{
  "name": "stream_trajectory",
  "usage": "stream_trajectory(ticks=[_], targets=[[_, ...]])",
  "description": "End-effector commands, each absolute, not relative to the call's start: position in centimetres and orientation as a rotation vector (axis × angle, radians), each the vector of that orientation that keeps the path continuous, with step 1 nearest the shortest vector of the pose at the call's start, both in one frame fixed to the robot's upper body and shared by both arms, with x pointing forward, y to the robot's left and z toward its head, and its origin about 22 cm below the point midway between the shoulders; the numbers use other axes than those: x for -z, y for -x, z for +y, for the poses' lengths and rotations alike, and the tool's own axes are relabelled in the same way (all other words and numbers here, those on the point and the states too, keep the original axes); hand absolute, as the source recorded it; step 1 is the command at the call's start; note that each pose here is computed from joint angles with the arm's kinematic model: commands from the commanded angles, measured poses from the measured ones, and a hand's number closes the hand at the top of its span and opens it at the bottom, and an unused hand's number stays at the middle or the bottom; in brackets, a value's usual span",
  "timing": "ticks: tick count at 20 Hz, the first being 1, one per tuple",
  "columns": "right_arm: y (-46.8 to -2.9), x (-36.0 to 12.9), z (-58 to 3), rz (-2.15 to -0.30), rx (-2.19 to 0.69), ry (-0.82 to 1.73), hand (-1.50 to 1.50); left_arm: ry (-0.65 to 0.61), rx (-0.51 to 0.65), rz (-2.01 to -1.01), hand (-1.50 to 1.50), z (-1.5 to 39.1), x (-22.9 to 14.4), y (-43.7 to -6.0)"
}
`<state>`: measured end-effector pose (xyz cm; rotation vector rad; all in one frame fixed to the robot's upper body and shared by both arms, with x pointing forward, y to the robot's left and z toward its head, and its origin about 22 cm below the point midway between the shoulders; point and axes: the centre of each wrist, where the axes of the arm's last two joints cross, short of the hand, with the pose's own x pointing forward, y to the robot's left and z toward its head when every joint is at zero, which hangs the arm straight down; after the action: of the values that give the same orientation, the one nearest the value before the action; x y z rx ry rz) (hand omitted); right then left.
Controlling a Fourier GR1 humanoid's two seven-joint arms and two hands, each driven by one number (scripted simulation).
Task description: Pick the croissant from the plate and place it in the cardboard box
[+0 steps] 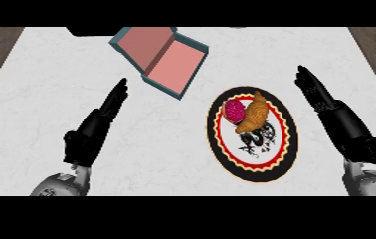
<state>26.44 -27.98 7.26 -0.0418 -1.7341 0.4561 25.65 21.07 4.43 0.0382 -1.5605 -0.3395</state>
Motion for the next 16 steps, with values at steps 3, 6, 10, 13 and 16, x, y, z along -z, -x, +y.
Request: stream_trajectory(ticks=[3, 6, 10, 13, 16], targets=[[-27.3, -5.1, -28.8, -1.641, -0.257, 0.173, -1.50, -0.371, 0.305, -1.502, 0.00, 27.2, -2.8, -26.2], [-26.7, -4.2, -27.3, -1.573, -0.111, 0.259, -1.50, -0.666, 0.254, -1.428, 0.00, 33.5, -3.9, -25.8], [-24.8, -2.7, -31.8, -1.334, -0.822, 0.729, -1.50, -0.627, 0.234, -1.398, 0.00, 33.8, -3.4, -25.5], [-23.8, 0.9, -29.4, -1.546, -0.424, 0.515, -1.50, -0.658, 0.198, -1.367, 0.00, 34.9, -3.0, -26.4], [-22.9, 1.5, -31.4, -1.668, -0.448, 0.437, -1.50, -0.643, 0.205, -1.353, 0.00, 35.8, -2.8, -25.8]])
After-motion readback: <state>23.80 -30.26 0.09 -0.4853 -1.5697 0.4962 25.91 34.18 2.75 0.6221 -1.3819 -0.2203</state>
